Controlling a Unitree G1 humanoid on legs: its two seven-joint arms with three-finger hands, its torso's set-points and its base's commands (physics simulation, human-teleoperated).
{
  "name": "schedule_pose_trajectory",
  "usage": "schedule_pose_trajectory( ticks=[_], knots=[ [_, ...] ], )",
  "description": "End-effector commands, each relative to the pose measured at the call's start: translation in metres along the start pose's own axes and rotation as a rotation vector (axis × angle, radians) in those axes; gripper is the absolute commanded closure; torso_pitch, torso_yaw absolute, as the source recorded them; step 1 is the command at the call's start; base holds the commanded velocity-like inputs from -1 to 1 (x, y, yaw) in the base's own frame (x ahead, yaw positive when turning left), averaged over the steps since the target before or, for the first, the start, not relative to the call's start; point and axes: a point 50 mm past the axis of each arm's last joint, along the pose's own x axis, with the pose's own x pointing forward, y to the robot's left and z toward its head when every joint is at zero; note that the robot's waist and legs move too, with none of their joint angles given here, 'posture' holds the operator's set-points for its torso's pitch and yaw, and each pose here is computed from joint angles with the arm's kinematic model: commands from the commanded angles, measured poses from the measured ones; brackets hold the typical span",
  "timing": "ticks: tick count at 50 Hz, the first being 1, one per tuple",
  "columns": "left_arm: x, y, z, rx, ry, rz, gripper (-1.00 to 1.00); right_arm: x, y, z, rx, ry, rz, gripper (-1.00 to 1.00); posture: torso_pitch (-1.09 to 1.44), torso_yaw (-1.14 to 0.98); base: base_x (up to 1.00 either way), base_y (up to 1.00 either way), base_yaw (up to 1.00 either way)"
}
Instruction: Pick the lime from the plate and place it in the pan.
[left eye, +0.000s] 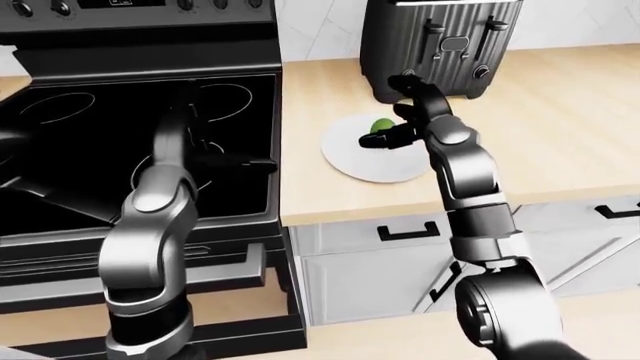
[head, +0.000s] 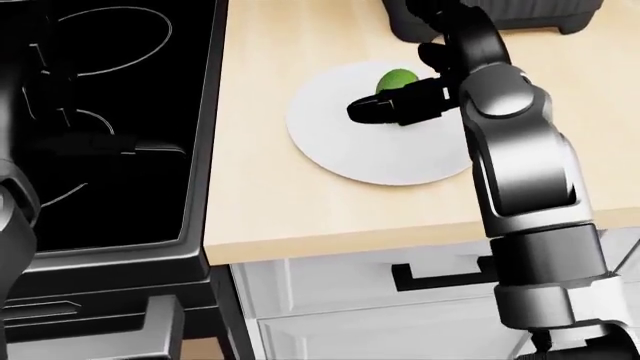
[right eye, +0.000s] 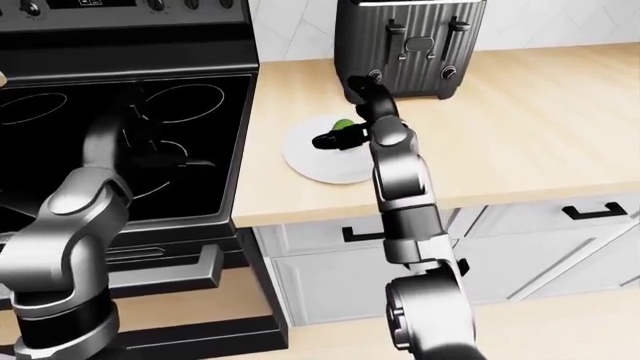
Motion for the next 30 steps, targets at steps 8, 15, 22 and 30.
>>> schedule_pose_trajectory(
  ticks=[8,15,22,30],
  knots=[
    [-0.004,0.001,0.02,0.002,-0.093,0.007,-1.0,0.004,-0.004,0.018,-0.004,-0.092,-0.032,-0.62,0.0,0.0,0.0,0.0,0.0],
    [-0.005,0.002,0.018,0.002,-0.093,0.01,-1.0,0.01,-0.003,0.011,0.004,-0.081,-0.038,-0.59,0.0,0.0,0.0,0.0,0.0],
    [-0.004,0.003,0.016,0.002,-0.091,0.01,-1.0,0.013,-0.003,0.009,0.006,-0.079,-0.047,-0.59,0.0,0.0,0.0,0.0,0.0],
    [-0.003,0.003,0.015,0.002,-0.09,0.01,-1.0,0.015,-0.003,0.008,0.004,-0.08,-0.066,-0.56,0.0,0.0,0.0,0.0,0.0]
  ],
)
